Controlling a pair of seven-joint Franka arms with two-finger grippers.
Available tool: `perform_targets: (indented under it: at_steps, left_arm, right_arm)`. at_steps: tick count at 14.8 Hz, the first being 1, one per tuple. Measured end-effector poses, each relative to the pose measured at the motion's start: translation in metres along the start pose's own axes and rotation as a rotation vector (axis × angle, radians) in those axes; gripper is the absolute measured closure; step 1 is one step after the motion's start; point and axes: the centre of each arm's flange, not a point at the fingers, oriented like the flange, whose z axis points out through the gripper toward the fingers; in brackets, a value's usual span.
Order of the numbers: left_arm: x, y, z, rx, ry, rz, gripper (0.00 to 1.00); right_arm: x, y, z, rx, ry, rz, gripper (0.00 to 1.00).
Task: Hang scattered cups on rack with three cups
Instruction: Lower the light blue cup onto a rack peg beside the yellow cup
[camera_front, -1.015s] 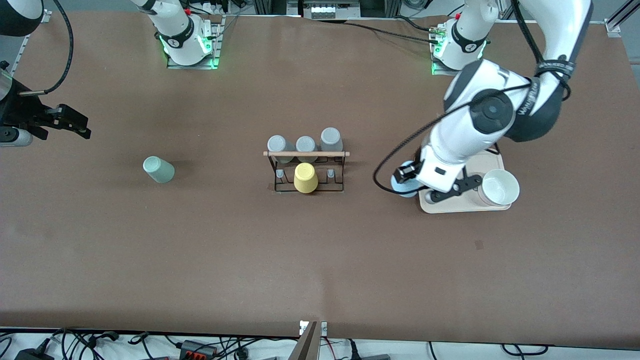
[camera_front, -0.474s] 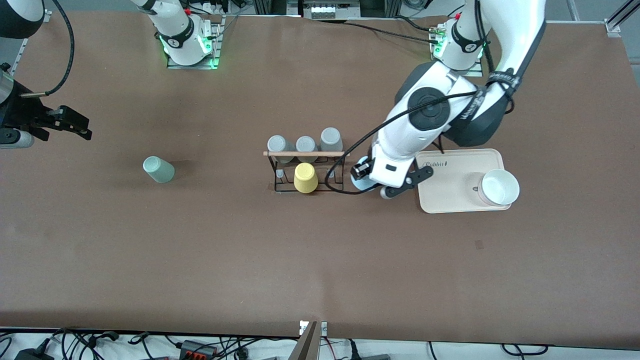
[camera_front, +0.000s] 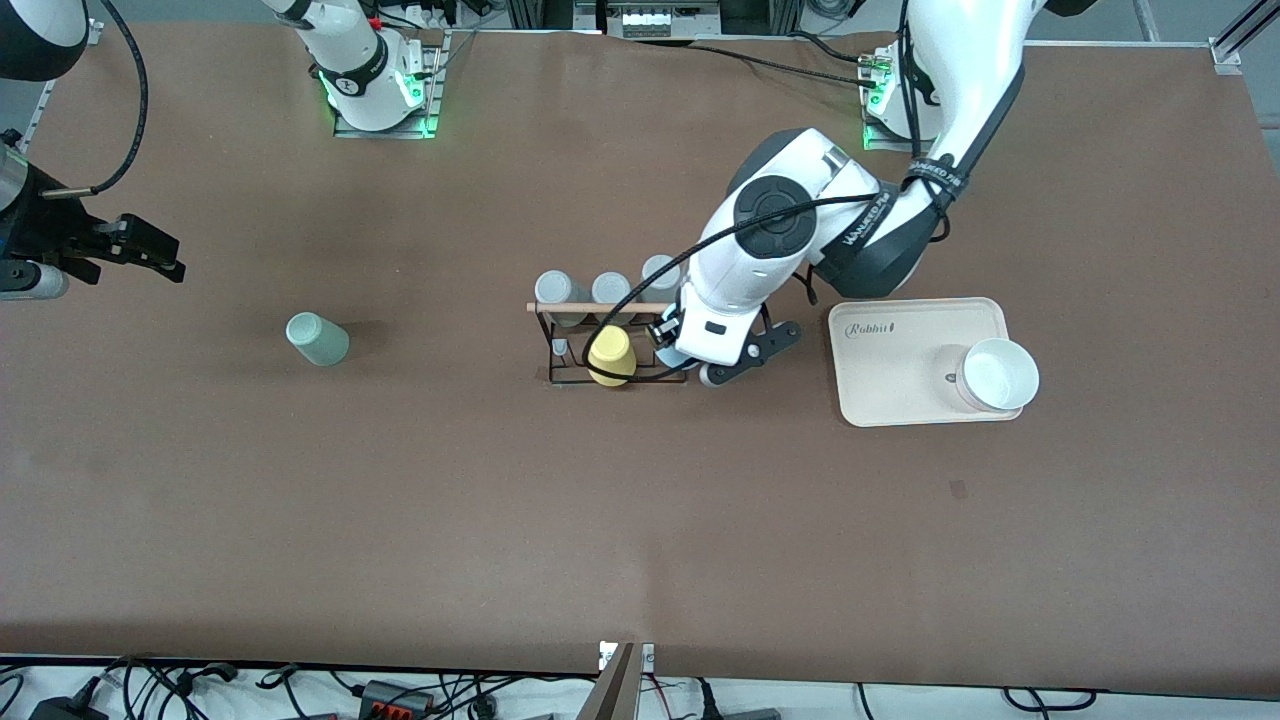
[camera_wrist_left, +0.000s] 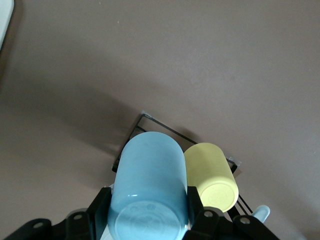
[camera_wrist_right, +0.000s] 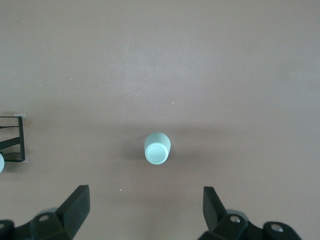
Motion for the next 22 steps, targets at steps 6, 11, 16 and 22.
perform_targets:
  at_steps: [6,11,16,22]
  left_arm:
    - [-0.003,0.006,0.029,0.025,-0.022,-0.017,0.35]
    - [0.001,0.008,0.053,0.038,-0.032,-0.017,0.35]
    - [0.002,0.01,0.074,0.044,-0.035,-0.013,0.35]
    - [0.003,0.012,0.088,0.044,-0.026,-0.005,0.3]
  right_arm:
    - [0.0,0.001,0.0,0.0,0.004,0.002,0.0]
    - [0.001,0.001,-0.001,-0.001,0.008,0.001,0.0]
    - [0.001,0.001,-0.001,-0.001,0.008,0.001,0.0]
    - [0.004,0.001,0.007,0.0,-0.008,0.002,0.0]
